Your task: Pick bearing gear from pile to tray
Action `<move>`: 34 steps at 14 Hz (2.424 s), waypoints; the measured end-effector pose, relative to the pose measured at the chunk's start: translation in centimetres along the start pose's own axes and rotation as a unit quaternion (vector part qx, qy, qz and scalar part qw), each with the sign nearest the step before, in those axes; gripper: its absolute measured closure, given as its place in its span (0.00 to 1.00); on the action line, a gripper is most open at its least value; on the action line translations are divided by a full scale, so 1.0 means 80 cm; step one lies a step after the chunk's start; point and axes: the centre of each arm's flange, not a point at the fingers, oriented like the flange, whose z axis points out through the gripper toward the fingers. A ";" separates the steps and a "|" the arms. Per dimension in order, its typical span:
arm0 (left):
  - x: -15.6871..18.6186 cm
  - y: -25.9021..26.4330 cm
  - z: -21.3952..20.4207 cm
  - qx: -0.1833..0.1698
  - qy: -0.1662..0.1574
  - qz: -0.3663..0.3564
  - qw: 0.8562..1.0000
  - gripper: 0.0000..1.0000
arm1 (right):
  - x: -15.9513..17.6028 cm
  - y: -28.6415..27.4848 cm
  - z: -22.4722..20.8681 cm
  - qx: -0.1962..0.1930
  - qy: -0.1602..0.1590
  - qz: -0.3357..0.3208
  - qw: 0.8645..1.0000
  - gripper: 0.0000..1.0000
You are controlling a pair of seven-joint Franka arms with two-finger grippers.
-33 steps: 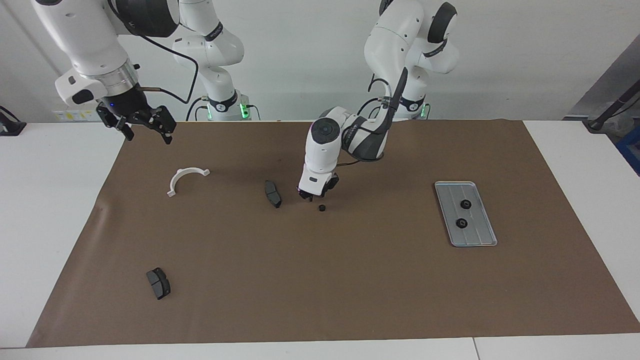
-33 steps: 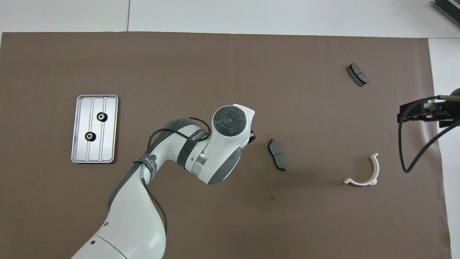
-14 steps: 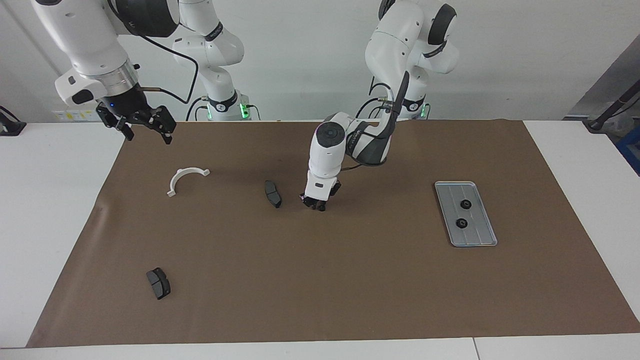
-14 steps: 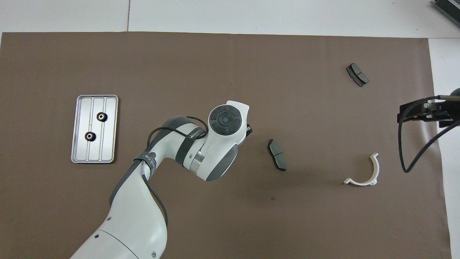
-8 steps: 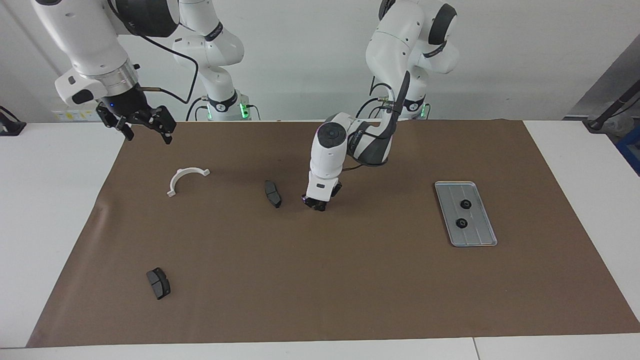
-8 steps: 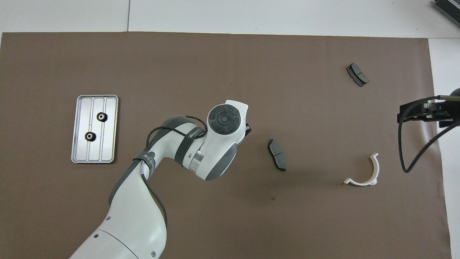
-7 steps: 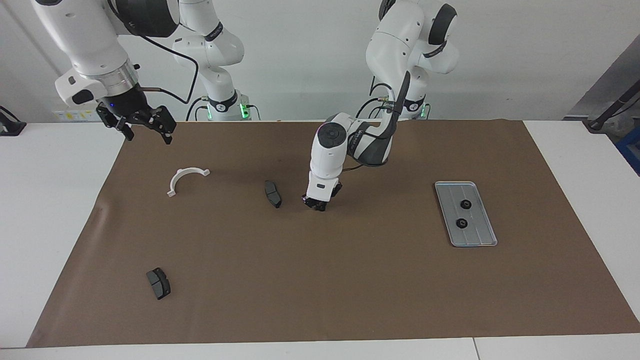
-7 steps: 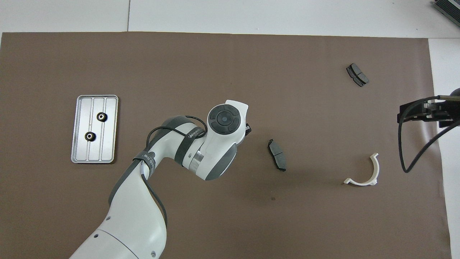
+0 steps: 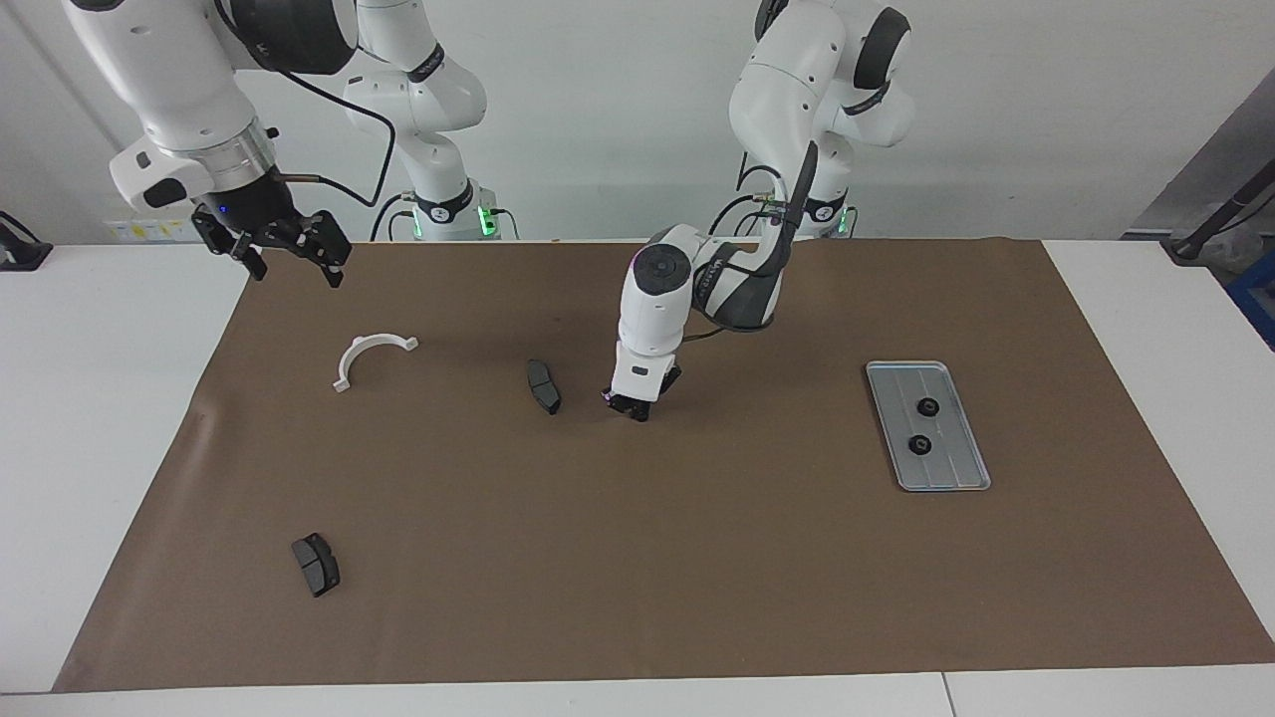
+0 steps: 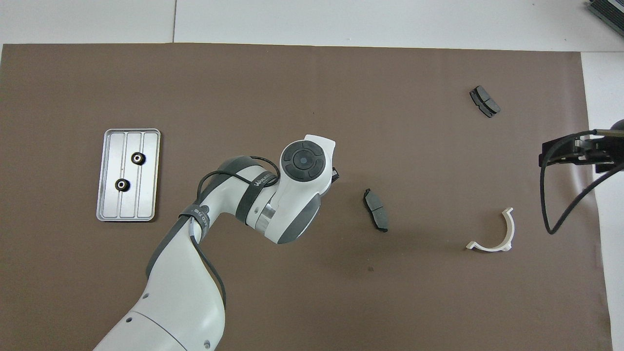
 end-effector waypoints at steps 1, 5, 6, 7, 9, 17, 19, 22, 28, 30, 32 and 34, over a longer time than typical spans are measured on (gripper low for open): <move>0.000 0.000 0.000 0.000 0.000 0.000 1.000 0.78 | 0.000 0.000 0.000 0.000 0.000 0.000 1.000 0.00; 0.000 0.000 0.000 0.000 0.000 0.000 1.000 0.78 | 0.000 0.000 0.000 0.000 0.000 0.000 1.000 0.00; 0.000 0.000 0.000 0.000 0.000 0.000 1.000 0.78 | 0.000 0.000 0.000 0.000 0.000 0.000 1.000 0.00; 0.000 0.000 0.000 0.000 0.000 0.000 1.000 0.78 | 0.000 0.000 0.000 0.000 0.000 0.000 1.000 0.00; -0.001 0.000 0.000 0.001 0.002 0.002 1.000 0.78 | 0.000 0.000 0.000 0.000 0.000 0.000 1.000 0.00; 0.039 -0.016 -0.004 0.009 0.027 -0.004 1.000 0.78 | 0.000 0.000 0.000 0.000 0.000 0.000 1.000 0.00; 0.074 -0.030 -0.014 0.005 0.034 -0.016 0.999 0.78 | 0.000 0.000 0.000 0.000 0.000 0.000 1.000 0.00; 0.152 -0.069 -0.042 0.014 0.041 0.005 0.999 0.78 | 0.000 0.000 0.000 0.000 0.000 0.000 1.000 0.00; 0.248 -0.150 -0.066 0.042 0.017 0.106 0.993 0.78 | 0.000 0.000 0.000 0.000 0.000 0.000 1.000 0.00; 0.266 -0.173 -0.061 0.047 0.009 0.139 0.989 0.78 | 0.000 0.000 0.000 0.000 0.000 0.000 1.000 0.00; 0.287 -0.198 -0.061 0.048 0.005 0.166 0.985 0.78 | 0.000 0.000 0.000 0.000 0.000 0.000 1.000 0.00; 0.308 -0.221 -0.064 0.048 0.004 0.187 0.981 0.78 | 0.000 0.000 0.000 0.000 0.000 0.000 1.000 0.00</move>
